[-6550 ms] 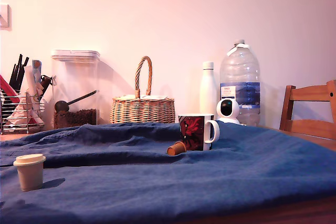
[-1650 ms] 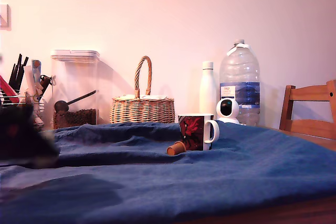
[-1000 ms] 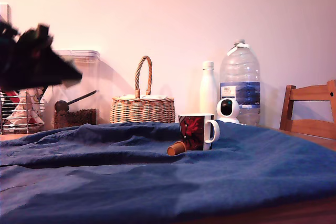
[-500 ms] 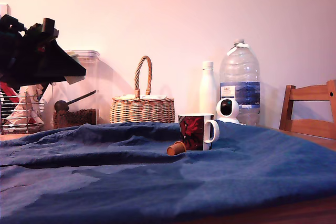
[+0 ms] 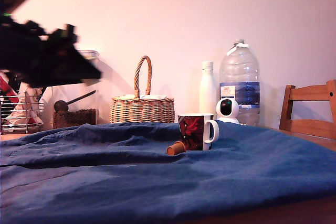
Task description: Pick up the coffee capsules on the table and drop them inside the coffee cup
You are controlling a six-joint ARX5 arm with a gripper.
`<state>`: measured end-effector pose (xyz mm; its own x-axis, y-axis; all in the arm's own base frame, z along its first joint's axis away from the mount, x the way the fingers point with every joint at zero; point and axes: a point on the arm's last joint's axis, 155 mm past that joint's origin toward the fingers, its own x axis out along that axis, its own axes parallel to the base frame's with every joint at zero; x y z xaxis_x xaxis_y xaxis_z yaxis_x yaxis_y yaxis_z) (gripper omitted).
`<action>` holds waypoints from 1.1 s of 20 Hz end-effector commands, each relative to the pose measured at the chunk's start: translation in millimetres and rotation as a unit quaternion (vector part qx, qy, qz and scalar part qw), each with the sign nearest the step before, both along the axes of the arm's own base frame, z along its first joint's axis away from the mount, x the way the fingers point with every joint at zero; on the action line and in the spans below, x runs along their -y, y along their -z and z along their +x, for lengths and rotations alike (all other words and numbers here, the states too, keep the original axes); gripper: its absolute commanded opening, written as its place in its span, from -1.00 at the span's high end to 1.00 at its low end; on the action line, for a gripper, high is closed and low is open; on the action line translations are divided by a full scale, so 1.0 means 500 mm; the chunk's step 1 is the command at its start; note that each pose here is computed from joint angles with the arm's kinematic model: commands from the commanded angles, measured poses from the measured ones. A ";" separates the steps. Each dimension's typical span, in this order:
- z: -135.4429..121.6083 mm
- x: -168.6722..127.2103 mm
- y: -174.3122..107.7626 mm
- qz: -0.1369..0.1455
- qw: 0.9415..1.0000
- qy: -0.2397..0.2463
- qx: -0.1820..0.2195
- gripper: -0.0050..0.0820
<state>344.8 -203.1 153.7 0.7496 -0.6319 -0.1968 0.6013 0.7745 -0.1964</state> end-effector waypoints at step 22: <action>0.088 0.150 0.076 0.042 0.997 0.063 -0.022 0.46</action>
<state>390.7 -273.8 119.8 0.6641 -0.6937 -0.2788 0.6766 0.7163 -0.1706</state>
